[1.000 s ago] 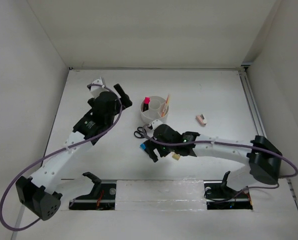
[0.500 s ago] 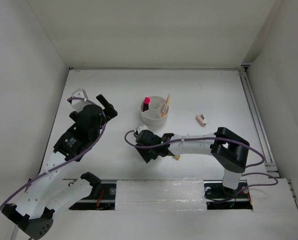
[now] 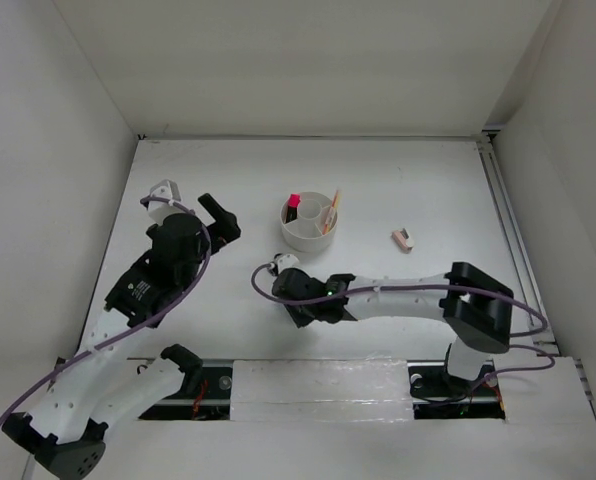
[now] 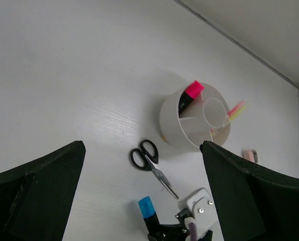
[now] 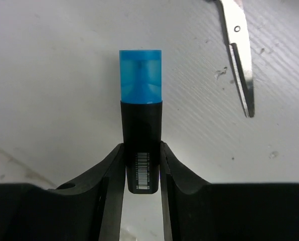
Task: Sort the stationery into containers
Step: Pick up the pen from the center of the board, then place the pen in the storage box.
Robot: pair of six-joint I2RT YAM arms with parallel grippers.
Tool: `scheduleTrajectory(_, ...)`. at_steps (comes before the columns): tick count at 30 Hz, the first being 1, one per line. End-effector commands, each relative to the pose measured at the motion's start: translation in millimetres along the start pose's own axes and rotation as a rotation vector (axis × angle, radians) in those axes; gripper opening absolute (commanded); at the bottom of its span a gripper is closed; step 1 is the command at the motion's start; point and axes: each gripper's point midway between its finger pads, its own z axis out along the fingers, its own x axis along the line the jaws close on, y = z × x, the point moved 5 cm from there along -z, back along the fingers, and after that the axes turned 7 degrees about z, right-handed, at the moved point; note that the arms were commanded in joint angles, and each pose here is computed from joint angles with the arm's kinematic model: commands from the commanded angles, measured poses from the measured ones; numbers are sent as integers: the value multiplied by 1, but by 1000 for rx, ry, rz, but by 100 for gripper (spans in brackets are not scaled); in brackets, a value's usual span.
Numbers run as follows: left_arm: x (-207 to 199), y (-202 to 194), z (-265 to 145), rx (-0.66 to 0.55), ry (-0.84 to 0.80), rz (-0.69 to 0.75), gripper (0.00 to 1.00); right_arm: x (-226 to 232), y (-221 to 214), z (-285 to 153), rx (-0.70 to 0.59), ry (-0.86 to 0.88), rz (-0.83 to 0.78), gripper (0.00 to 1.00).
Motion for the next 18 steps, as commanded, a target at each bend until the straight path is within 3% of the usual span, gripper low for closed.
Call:
scheduleTrajectory(1,-26,-11,-4,71,-205,-32,100,6,42,-54,-193,71,100,0)
scheduleTrajectory(5,-53,-32,-11,201,-431,-32,100,4,75,-84,-368,84,157,0)
scheduleTrajectory(18,-87,-46,-12,293,-665,-62,100,15,133,-136,-612,184,266,0)
